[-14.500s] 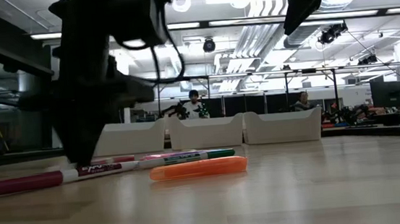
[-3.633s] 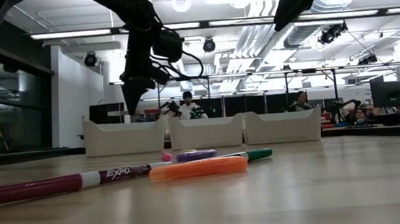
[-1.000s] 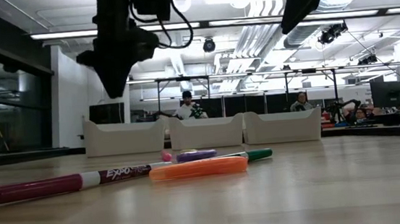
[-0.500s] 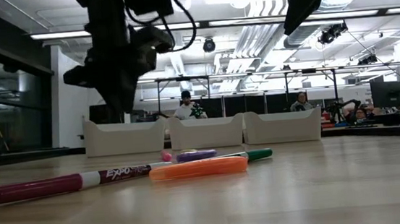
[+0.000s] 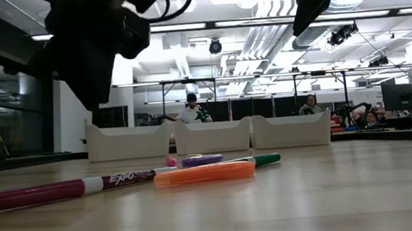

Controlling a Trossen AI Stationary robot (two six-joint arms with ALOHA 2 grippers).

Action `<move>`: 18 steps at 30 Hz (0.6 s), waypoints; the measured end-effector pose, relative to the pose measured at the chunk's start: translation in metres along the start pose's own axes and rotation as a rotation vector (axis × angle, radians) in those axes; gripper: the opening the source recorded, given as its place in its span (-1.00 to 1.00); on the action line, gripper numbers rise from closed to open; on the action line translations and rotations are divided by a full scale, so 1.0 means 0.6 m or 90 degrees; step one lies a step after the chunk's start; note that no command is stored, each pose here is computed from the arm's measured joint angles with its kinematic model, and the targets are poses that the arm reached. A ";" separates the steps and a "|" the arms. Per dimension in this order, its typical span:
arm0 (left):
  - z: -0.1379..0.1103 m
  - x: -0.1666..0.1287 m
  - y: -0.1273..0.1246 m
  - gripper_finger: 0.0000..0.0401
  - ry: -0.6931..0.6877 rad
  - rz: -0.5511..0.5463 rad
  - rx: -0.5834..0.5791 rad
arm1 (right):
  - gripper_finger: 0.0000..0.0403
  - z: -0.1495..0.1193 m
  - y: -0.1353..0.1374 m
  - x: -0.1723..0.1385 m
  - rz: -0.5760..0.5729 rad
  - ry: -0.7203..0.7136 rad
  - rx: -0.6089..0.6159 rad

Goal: Pick & Place Markers
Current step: Put the pink marker pen into the left white bin

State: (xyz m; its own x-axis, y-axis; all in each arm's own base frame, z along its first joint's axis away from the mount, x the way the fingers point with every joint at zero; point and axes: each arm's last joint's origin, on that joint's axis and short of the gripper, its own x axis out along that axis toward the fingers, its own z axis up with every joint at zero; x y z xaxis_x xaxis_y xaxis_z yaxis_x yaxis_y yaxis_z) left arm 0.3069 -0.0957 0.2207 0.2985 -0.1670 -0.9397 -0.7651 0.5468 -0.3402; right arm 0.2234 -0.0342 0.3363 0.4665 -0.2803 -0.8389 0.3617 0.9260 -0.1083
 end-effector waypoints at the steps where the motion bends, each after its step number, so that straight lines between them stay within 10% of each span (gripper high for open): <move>1: -0.004 0.005 -0.004 -0.62 0.000 -0.006 0.005 | 0.04 0.000 0.000 0.000 0.000 0.000 -0.001; 18: -0.024 0.086 -0.078 -0.62 0.013 0.070 0.080 | 0.04 -0.001 0.002 0.000 0.021 0.005 0.009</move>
State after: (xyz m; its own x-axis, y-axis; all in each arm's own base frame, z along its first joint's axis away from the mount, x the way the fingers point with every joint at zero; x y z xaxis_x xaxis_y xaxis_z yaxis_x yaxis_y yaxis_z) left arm 0.3497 -0.1417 0.1877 0.2038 -0.1159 -0.9721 -0.7147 0.6610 -0.2287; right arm 0.2235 -0.0332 0.3360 0.4721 -0.2482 -0.8459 0.3576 0.9310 -0.0736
